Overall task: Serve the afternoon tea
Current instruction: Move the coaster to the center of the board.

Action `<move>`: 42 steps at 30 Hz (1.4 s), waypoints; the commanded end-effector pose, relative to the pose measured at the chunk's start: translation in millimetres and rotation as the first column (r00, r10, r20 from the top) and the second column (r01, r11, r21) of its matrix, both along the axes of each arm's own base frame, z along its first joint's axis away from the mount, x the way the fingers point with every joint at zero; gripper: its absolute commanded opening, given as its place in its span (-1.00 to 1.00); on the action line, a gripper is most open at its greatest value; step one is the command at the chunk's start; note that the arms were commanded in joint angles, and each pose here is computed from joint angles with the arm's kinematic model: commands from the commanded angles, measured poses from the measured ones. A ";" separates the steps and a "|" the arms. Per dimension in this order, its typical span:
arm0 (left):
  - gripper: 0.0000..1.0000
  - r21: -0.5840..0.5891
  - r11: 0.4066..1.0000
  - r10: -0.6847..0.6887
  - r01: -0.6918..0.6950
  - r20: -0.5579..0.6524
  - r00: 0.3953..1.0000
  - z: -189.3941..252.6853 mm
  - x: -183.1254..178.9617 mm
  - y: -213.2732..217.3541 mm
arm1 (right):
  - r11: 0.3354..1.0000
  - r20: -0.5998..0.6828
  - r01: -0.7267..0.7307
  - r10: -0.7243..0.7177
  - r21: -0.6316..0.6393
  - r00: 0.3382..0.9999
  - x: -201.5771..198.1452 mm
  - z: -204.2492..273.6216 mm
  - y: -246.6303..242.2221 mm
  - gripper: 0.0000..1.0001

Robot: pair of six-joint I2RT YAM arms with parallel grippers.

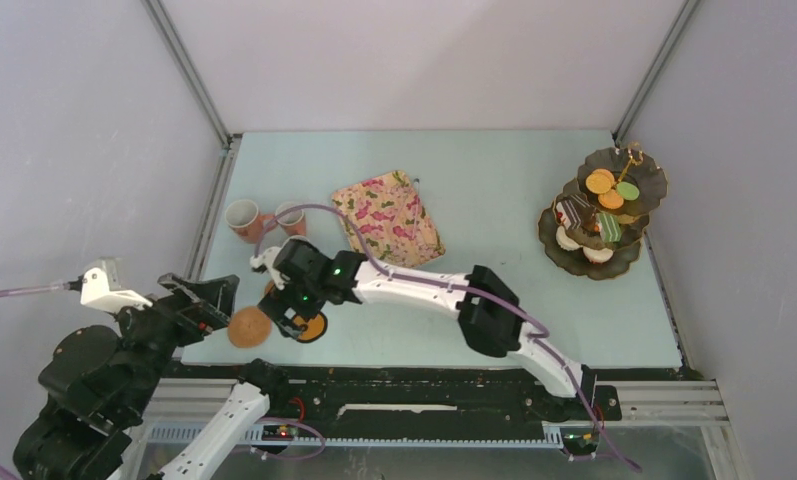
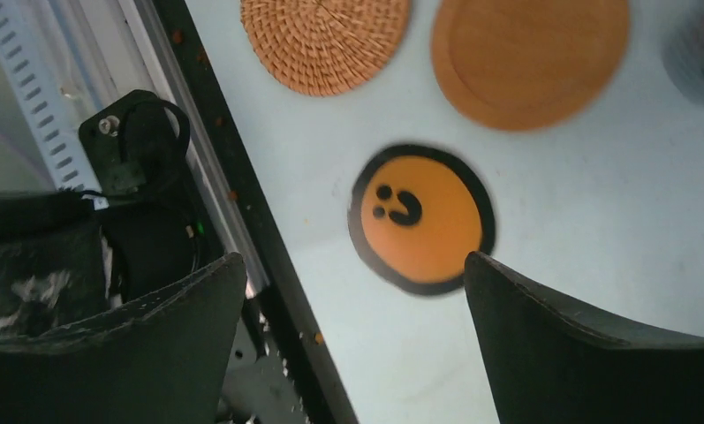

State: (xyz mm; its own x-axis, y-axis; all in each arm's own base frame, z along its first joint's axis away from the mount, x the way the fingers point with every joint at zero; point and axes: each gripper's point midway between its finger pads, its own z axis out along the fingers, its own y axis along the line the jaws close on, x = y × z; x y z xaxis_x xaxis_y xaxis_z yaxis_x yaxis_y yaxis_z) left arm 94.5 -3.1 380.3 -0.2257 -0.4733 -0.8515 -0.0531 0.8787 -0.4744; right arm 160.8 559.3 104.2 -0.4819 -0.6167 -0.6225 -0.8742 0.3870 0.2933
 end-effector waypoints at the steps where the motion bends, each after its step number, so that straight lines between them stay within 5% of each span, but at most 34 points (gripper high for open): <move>1: 0.91 0.006 0.999 -0.047 0.047 -0.005 0.999 5.2 -8.4 -5.0 | 0.996 0.114 -0.087 0.084 0.020 0.990 1.3 10.9 27.5 0.95; 9: 0.98 -0.025 0.997 -0.079 0.080 0.019 0.997 9.6 -10.0 -11.8 | 0.992 0.182 -0.058 0.078 -0.116 0.980 10.5 -28.5 15.6 0.99; 31: 0.97 -0.065 0.991 -0.117 0.117 0.004 0.993 7.8 1.5 -26.5 | 0.972 0.210 -0.128 0.170 -0.198 0.963 -3.6 -84.9 22.5 0.99; 40: 0.97 -0.069 0.991 -0.117 0.117 0.005 0.993 7.7 2.6 -27.4 | 0.964 0.214 -0.019 0.078 -0.265 0.974 13.8 -108.2 8.5 0.77; 42: 0.97 -0.069 0.990 -0.120 0.120 0.004 0.993 6.8 2.3 -27.6 | 0.961 0.227 -0.001 0.067 -0.277 0.972 18.9 -110.6 5.2 0.85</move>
